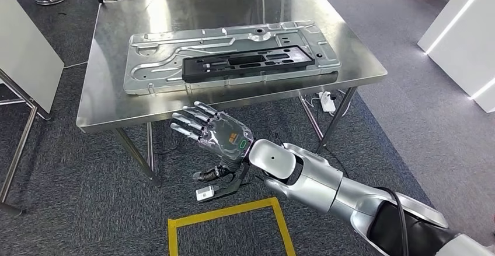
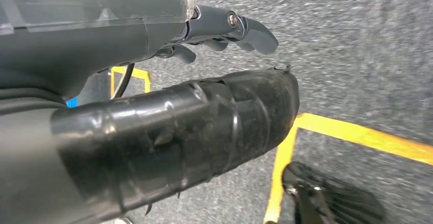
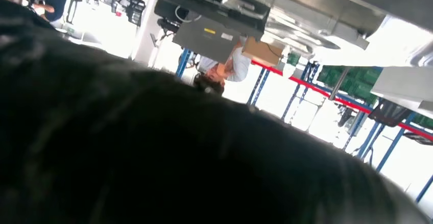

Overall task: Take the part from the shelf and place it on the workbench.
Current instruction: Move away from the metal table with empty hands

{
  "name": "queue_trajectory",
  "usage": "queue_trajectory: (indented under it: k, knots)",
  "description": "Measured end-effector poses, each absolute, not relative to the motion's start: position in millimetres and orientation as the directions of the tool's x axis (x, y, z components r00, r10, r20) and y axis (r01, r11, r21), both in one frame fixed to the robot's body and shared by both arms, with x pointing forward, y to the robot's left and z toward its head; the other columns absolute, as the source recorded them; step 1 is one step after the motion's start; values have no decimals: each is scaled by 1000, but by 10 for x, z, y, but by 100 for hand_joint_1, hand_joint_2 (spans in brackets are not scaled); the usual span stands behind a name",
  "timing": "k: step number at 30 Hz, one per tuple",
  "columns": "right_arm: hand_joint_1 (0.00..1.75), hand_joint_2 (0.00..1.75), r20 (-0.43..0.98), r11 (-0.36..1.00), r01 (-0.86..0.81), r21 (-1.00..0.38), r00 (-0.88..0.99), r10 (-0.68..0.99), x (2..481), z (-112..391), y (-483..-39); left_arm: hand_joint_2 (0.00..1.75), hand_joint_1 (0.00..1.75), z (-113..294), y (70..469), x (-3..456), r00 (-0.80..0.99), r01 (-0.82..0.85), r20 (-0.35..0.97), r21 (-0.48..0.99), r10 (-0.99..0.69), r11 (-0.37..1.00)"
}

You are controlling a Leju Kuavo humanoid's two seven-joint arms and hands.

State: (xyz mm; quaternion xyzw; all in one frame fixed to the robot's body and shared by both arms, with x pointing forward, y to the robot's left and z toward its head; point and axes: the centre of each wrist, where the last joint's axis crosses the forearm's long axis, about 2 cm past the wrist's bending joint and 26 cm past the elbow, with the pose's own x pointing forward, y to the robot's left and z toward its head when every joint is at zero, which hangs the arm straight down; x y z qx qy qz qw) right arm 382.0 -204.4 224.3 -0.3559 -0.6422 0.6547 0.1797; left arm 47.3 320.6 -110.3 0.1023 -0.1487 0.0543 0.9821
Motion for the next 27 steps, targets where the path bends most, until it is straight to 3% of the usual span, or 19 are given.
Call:
queue_trajectory:
  k: [27]
  knots:
    - [0,0,-231,-125,205,-971,-656,718,3748,2156,-2322,0,0,-1105,3129,486,948,-121,312,167,64,978]
